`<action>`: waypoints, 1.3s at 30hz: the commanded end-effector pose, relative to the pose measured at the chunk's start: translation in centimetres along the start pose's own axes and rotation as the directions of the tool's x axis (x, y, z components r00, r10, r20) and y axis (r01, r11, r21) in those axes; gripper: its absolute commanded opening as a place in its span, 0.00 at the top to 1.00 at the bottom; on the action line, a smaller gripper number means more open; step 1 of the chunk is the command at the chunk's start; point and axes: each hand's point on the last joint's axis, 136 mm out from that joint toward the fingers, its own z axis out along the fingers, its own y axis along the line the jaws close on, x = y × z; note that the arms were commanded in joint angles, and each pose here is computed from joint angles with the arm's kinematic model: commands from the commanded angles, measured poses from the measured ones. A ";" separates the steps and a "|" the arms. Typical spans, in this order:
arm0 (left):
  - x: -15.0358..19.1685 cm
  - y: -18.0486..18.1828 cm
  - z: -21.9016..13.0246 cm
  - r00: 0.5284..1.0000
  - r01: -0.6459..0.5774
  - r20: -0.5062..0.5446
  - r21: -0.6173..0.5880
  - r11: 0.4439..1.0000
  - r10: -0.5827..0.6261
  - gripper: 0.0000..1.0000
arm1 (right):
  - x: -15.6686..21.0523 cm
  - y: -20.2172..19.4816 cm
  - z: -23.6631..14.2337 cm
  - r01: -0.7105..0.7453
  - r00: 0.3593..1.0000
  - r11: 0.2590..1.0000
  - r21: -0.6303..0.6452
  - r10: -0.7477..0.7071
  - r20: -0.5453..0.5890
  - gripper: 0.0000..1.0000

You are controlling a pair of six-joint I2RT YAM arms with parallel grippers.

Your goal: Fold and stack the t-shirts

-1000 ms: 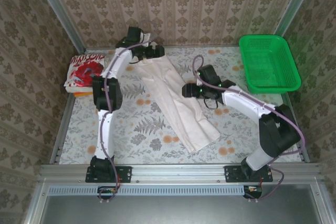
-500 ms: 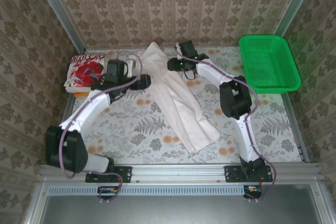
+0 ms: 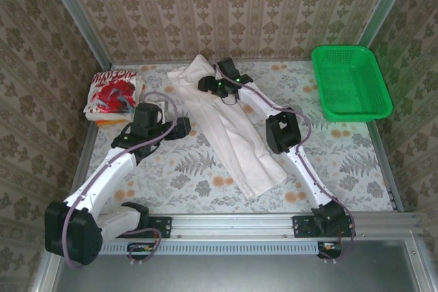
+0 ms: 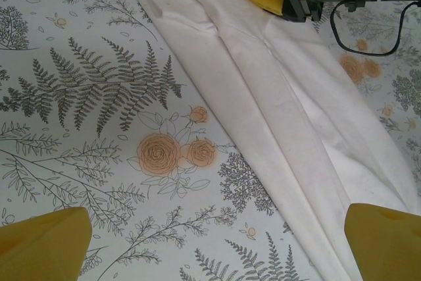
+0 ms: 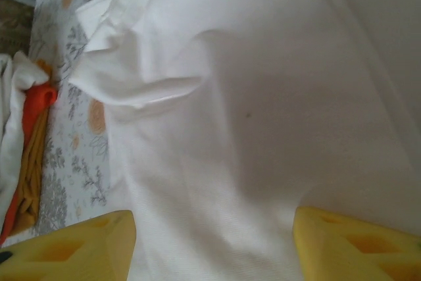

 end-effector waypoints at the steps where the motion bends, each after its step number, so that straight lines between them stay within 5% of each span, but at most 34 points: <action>1: -0.4 -1.2 0.4 1.000 -0.026 -0.012 0.039 0.999 0.026 0.00 | -0.1 -8.2 -1.3 -0.179 0.983 0.955 0.238 0.180 0.016 0.33; 9: -0.3 -5.1 2.3 0.986 -0.159 -0.032 0.171 0.972 0.166 0.00 | -2.6 -15.0 -6.7 -0.303 0.953 0.890 0.342 0.286 0.100 0.31; 15: 1.2 -10.5 4.3 0.913 -0.390 -0.008 0.278 0.878 0.408 0.00 | -4.5 -17.6 -11.1 -0.358 0.930 0.864 0.355 0.297 0.215 0.31; 21: 3.7 -16.4 6.5 0.808 -0.535 0.041 0.469 0.703 0.587 0.00 | -7.4 -13.4 -14.1 -0.219 0.961 0.946 0.240 0.167 0.220 0.27; 25: 2.9 -16.4 8.4 0.840 -0.475 -0.001 0.481 0.736 0.542 0.00 | -7.9 -9.4 -18.2 -0.023 0.970 0.982 0.187 -0.023 0.241 0.22; 28: 2.0 -15.7 8.8 0.871 -0.434 0.018 0.492 0.754 0.490 0.00 | -5.9 -7.8 -21.8 0.145 0.951 0.969 0.200 -0.192 0.243 0.18; 31: 2.4 -15.6 7.9 0.842 -0.485 0.059 0.522 0.702 0.537 0.00 | -3.3 -5.5 -25.5 0.357 0.885 0.914 0.190 -0.397 0.244 0.17; 34: 2.9 -15.3 6.2 0.813 -0.517 0.091 0.568 0.640 0.576 0.00 | 1.3 -4.9 -28.7 0.522 0.818 0.828 0.206 -0.554 0.155 0.14; 39: 2.8 -12.6 4.0 0.817 -0.510 0.084 0.568 0.646 0.571 0.00 | 10.7 -4.6 -32.0 0.777 0.622 0.611 0.152 -0.782 -0.039 0.12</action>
